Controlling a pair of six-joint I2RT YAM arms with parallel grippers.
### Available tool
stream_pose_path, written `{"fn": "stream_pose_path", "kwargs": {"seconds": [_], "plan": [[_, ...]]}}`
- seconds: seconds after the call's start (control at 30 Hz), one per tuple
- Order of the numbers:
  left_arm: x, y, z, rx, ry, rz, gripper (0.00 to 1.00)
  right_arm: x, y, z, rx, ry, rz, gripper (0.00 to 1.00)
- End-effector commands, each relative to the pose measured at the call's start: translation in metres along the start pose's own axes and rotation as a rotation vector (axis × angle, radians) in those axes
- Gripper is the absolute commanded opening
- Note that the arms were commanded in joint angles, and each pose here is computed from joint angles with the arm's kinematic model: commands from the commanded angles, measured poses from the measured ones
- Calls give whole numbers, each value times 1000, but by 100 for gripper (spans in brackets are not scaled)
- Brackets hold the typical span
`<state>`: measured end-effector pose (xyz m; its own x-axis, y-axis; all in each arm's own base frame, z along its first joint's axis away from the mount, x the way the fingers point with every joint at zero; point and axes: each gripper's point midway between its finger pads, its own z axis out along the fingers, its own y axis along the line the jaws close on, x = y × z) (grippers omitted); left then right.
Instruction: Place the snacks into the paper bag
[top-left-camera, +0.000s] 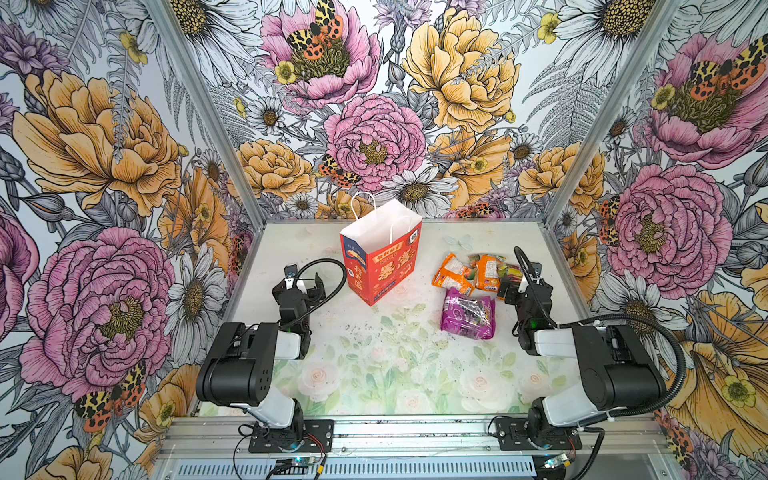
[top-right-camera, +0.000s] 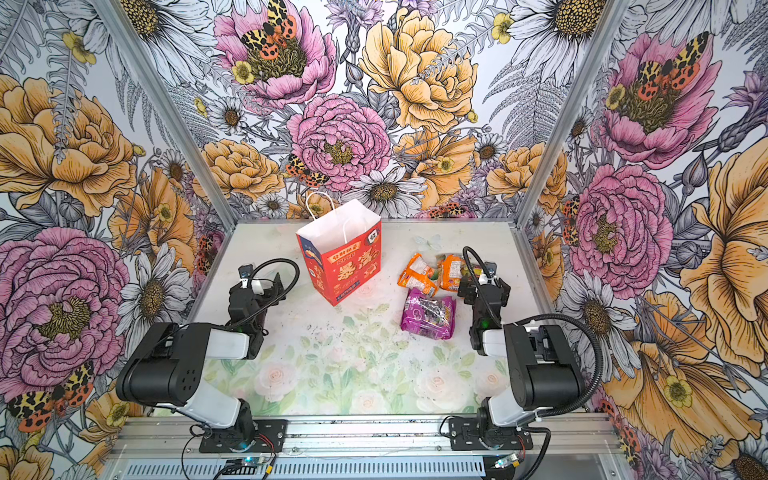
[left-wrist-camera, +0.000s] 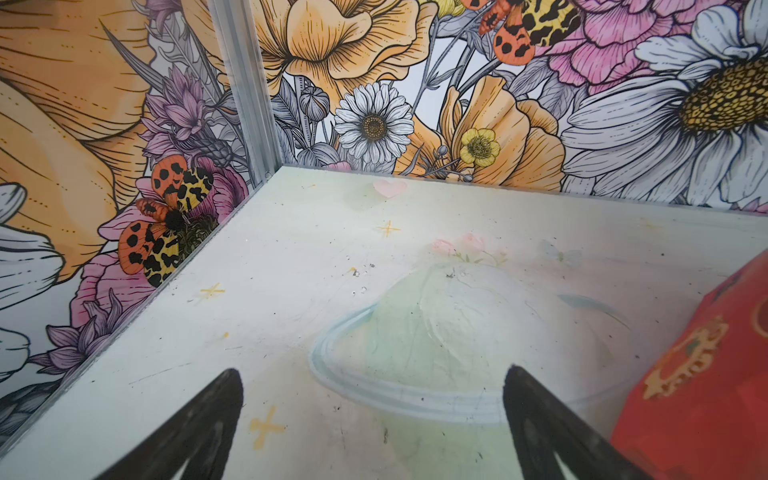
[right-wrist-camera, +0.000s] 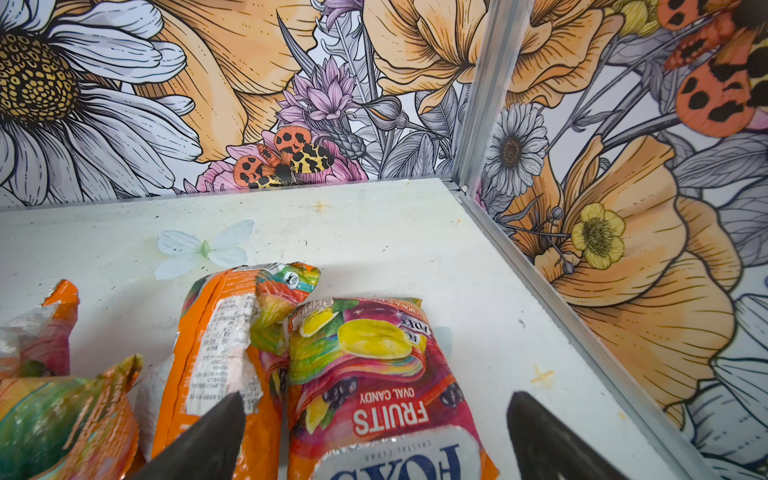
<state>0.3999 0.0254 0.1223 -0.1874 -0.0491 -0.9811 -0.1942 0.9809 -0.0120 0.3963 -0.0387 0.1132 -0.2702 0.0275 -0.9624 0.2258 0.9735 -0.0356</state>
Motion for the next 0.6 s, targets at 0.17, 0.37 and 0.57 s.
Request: {"fn": "stream_pose_path", "kwargs": {"seconds": [0.17,0.37,0.57], "plan": [[-9,-6,2,50,-18,5,99,-1,3,1,-12,-11,-7,100],[-8,-3,3,83,-11,-25,99,-1,3,1,-13,-11,-8,100],[-9,-5,3,91,-12,-24,99,-1,3,2,-14,-11,-6,100]]}}
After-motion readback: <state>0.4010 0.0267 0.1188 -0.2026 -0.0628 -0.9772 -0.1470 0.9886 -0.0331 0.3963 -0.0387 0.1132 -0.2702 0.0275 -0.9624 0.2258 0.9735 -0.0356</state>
